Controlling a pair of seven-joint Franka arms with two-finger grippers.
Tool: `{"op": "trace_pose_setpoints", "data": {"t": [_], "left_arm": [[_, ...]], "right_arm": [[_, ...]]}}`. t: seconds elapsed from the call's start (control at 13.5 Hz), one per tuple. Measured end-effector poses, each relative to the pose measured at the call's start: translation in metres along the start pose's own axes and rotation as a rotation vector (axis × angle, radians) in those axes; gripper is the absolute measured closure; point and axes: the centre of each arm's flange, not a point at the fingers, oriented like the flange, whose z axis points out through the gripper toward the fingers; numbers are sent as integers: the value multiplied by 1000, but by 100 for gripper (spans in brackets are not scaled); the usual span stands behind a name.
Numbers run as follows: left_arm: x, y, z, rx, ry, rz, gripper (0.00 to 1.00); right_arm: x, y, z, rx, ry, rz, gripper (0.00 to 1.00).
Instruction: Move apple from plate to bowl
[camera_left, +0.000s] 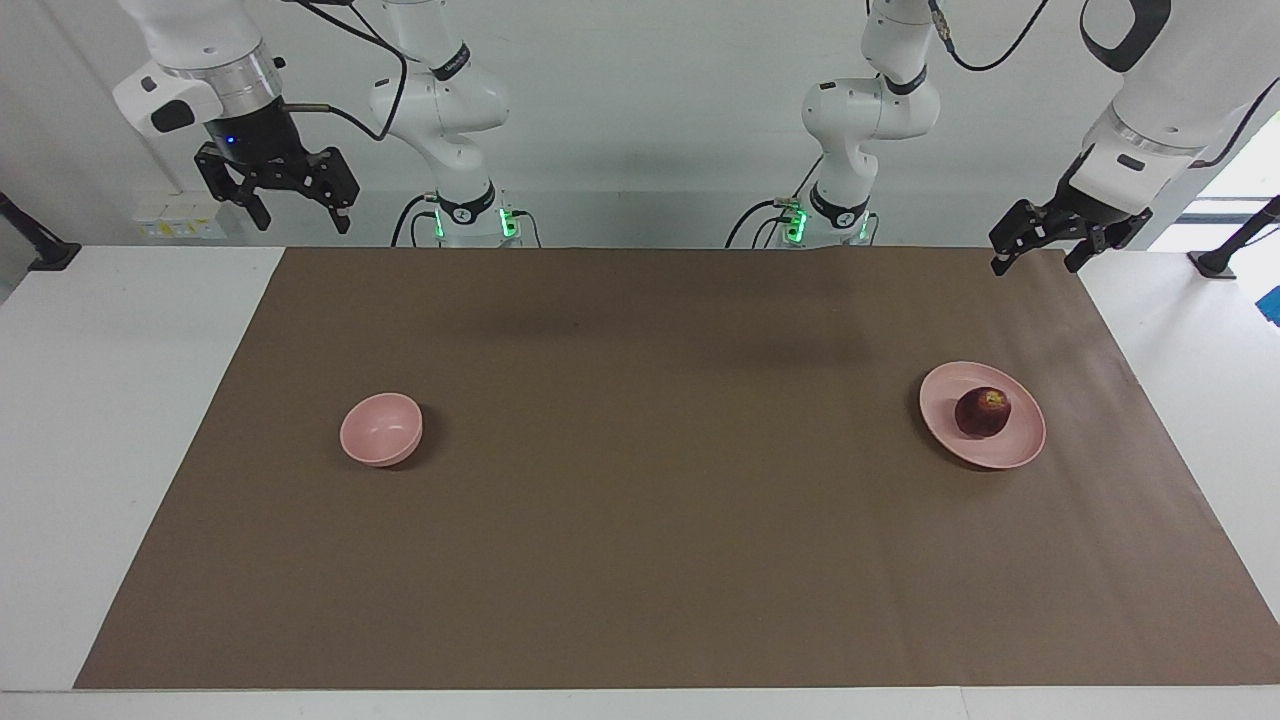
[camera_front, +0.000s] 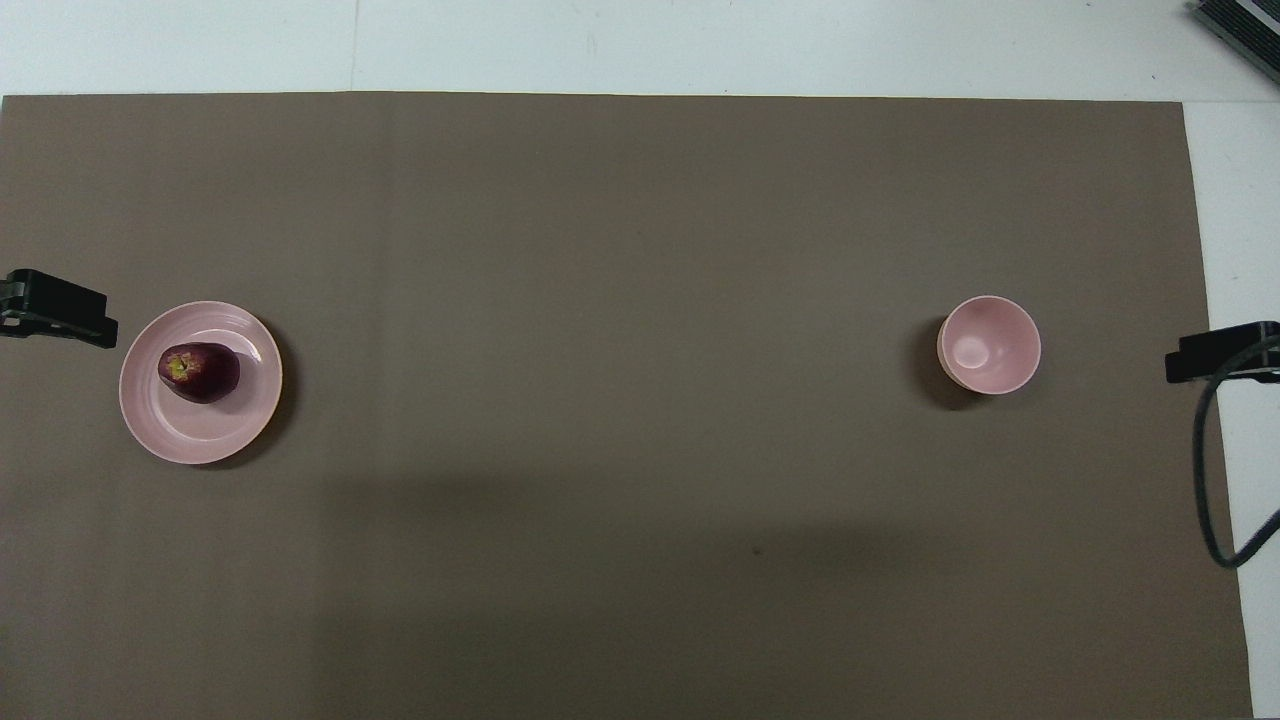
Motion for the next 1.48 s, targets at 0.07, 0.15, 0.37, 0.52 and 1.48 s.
{"op": "trace_pose_setpoints", "data": {"t": [0.07,0.15,0.37,0.52,1.48], "left_arm": [[0,-1,0,0,-1,-1,0],[-1,-2,0,0,-2,-4,0],[-3,-4,-2,-1,-1,-7,0],[-3,-4,-2,-1,-1,-6,0],[-17,-5,34,-3,-45,-6,0]], "right_arm": [[0,0,0,0,0,0,0],[0,0,0,0,0,0,0],[0,0,0,0,0,0,0],[0,0,0,0,0,0,0],[0,0,0,0,0,0,0]]}}
